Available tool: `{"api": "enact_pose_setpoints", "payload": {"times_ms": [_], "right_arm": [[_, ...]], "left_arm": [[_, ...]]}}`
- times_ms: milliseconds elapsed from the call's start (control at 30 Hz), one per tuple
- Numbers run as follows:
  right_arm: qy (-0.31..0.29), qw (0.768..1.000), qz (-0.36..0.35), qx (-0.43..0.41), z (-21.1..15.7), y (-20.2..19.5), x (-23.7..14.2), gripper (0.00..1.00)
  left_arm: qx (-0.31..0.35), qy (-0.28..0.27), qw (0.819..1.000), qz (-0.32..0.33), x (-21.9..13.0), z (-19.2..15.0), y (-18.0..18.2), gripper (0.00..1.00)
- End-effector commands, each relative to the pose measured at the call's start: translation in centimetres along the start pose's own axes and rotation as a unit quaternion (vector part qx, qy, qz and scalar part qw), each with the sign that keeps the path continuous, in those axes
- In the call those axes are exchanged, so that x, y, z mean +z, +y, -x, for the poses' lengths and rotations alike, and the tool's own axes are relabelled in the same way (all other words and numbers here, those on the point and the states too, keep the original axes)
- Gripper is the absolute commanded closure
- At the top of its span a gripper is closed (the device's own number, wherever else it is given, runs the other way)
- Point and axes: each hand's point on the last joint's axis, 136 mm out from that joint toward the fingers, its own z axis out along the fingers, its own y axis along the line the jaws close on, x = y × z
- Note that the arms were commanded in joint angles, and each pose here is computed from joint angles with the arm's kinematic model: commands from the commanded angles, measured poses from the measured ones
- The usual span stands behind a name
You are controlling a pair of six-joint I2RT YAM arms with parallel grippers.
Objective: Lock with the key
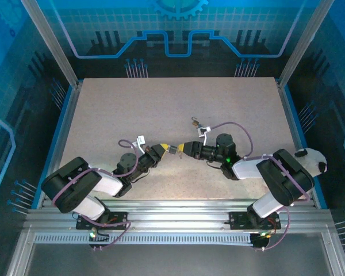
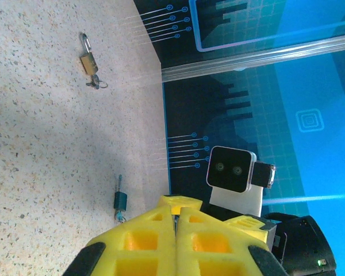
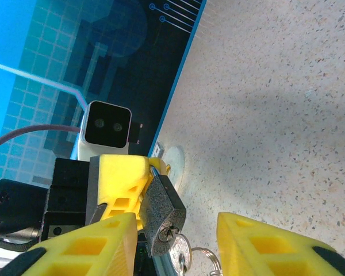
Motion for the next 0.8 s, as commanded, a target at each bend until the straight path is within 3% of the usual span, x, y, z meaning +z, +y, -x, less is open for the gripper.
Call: {"api": "enact_pose_setpoints", "payload": {"times_ms": [0, 400, 767], "right_arm": [[0.005, 1.0, 0.025, -0.012, -0.6, 1.0, 0.2, 0.61], [0.016, 0.999, 0.031, -0.013, -1.7, 0.9, 0.3, 0.62], [0.022, 0.999, 0.039, -0.007, -2.2, 0.9, 0.4, 0.71]], "left_arm": [[-0.008, -0.015, 0.999, -0.04, 0.2, 0.8, -2.1, 1.0], [-0.011, -0.022, 0.999, -0.037, 0.1, 1.1, -1.9, 1.0], [-0.013, -0.021, 0.999, -0.035, 0.1, 1.0, -1.8, 1.0]]}}
